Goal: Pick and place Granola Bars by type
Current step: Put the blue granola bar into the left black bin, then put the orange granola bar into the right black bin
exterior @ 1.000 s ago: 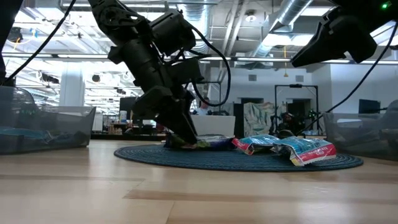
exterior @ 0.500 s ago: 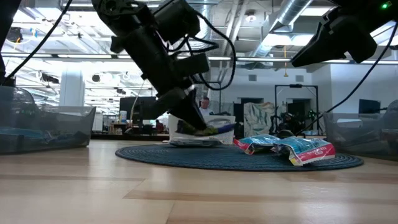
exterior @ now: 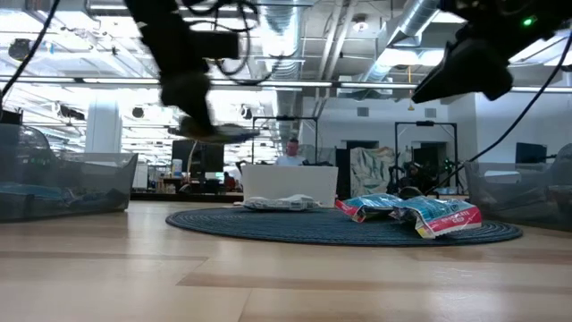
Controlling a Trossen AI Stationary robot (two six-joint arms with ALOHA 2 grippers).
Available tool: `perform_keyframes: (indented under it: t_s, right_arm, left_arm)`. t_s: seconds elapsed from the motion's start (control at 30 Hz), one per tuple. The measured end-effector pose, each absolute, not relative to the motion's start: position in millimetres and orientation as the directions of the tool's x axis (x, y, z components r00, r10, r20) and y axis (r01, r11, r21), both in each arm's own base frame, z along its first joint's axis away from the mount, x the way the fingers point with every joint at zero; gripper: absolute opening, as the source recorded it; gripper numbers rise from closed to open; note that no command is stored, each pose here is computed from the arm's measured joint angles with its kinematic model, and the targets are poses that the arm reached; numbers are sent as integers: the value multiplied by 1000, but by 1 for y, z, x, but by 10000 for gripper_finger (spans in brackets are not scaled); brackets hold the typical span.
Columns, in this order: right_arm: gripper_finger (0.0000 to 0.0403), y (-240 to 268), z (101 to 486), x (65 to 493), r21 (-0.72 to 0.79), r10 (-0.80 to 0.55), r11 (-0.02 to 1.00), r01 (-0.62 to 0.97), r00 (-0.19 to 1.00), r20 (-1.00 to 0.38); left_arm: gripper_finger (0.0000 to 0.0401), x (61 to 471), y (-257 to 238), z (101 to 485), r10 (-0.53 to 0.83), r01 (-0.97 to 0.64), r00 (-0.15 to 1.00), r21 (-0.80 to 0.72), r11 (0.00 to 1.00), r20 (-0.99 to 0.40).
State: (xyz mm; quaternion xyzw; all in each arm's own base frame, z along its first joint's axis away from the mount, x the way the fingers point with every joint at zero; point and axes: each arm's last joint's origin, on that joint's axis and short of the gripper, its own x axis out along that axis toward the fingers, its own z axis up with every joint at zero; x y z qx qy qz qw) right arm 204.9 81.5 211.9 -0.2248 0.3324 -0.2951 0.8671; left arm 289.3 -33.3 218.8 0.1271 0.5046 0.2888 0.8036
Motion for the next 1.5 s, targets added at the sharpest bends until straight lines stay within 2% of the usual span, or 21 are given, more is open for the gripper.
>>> perform_keyframes:
  t_s: [0.2,0.3,0.53,0.77,0.9,1.27,1.5]
  right_arm:
    - [127,66,212,211,-581,-699,702,412,556,-451]
    - [127,62,211,213,-561,-690,716,417,546,-475]
    - [127,58,211,216,-525,-670,739,422,546,-504]
    - [127,58,211,218,-498,-647,760,417,558,-520]
    - [127,58,211,218,-498,-647,760,417,558,-520]
    - [127,58,211,218,-496,-646,761,419,560,-519]
    - [127,58,211,218,-496,-646,761,419,560,-519]
  left_arm:
    - [2,242,-48,223,617,-475,54,524,707,-785]
    - [2,227,-59,220,593,-496,-31,528,689,-804]
    - [2,211,-84,210,505,-473,-74,476,741,-860]
    - [6,195,-92,199,448,-478,-172,472,741,-877]
    - [25,191,-91,195,456,-470,-196,491,733,-868]
    - [112,190,-90,196,489,-463,-199,521,717,-849]
    - [127,189,-90,196,470,-433,-212,514,740,-857]
